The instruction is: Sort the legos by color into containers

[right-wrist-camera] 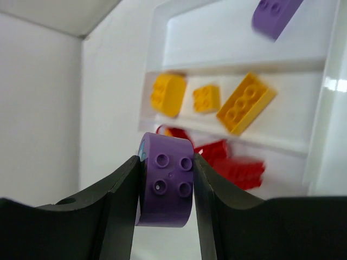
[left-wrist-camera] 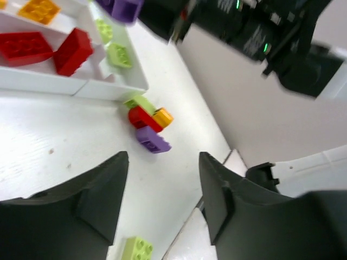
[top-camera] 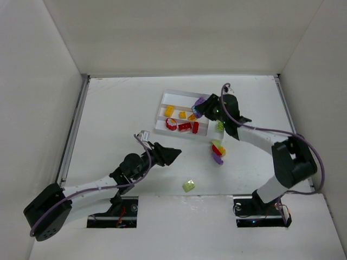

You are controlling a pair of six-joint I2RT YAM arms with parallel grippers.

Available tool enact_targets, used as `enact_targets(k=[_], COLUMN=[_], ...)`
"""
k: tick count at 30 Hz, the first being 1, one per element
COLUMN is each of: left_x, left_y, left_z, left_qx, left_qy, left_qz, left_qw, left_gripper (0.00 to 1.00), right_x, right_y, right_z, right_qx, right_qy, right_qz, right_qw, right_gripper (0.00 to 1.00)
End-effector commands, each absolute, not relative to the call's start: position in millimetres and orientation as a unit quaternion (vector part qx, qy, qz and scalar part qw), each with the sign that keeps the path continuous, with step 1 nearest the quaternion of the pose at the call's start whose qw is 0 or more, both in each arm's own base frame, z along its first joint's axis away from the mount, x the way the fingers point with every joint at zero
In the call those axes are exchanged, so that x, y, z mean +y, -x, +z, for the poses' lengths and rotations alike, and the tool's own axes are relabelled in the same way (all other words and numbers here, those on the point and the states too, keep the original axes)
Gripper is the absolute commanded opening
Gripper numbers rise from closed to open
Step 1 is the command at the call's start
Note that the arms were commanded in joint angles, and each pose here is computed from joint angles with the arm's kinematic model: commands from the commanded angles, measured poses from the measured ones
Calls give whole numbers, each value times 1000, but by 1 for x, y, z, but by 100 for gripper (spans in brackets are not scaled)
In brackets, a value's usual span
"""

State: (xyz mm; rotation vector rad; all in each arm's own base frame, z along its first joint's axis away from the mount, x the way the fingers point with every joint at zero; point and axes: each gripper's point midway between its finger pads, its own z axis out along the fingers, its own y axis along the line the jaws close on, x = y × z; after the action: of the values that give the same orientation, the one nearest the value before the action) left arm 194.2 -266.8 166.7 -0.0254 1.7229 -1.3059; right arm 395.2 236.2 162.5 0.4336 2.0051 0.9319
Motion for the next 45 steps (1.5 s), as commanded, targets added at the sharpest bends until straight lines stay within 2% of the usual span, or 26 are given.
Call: enact_targets(k=[1, 8, 16, 23, 25, 27, 29, 33, 34, 37, 45], left_x=[-252, -243, -267, -286, -290, -294, -297, -306, -309, -317, -320], left_y=[-198, -180, -145, -125, -119, -114, -112, -104, -100, -93, -91], left_z=[144, 105, 78, 77, 77, 79, 79, 77, 77, 79, 57], left_qx=[740, 808, 835, 823, 821, 817, 814, 810, 808, 800, 804], left_qy=[19, -25, -129, -183, -195, -204, -212, -241, -252, -276, -324], left_qz=[-467, -363, -304, -322, -330, -337, -337, -336, -336, -336, -291], left_qw=[484, 463, 439, 430, 425, 422, 422, 415, 414, 414, 405], left_gripper=[55, 64, 71, 76, 77, 79, 79, 80, 80, 79, 77], right_x=[223, 231, 239, 246, 249, 248, 245, 235, 230, 215, 192], right_y=[-446, -516, -551, -569, -569, -566, -561, -537, -525, -488, -409], right_z=[164, 142, 133, 134, 136, 142, 148, 180, 191, 205, 184], right_qx=[826, 854, 865, 863, 863, 861, 858, 840, 832, 816, 807], right_qy=[-138, -132, -124, -126, -127, -128, -128, -130, -132, -140, -150], right_qz=[283, 208, 168, 168, 174, 177, 180, 197, 205, 226, 267], right_qw=[468, 459, 457, 459, 456, 458, 463, 488, 498, 514, 504], right_gripper=[35, 36, 37, 50, 58, 66, 69, 65, 61, 58, 59])
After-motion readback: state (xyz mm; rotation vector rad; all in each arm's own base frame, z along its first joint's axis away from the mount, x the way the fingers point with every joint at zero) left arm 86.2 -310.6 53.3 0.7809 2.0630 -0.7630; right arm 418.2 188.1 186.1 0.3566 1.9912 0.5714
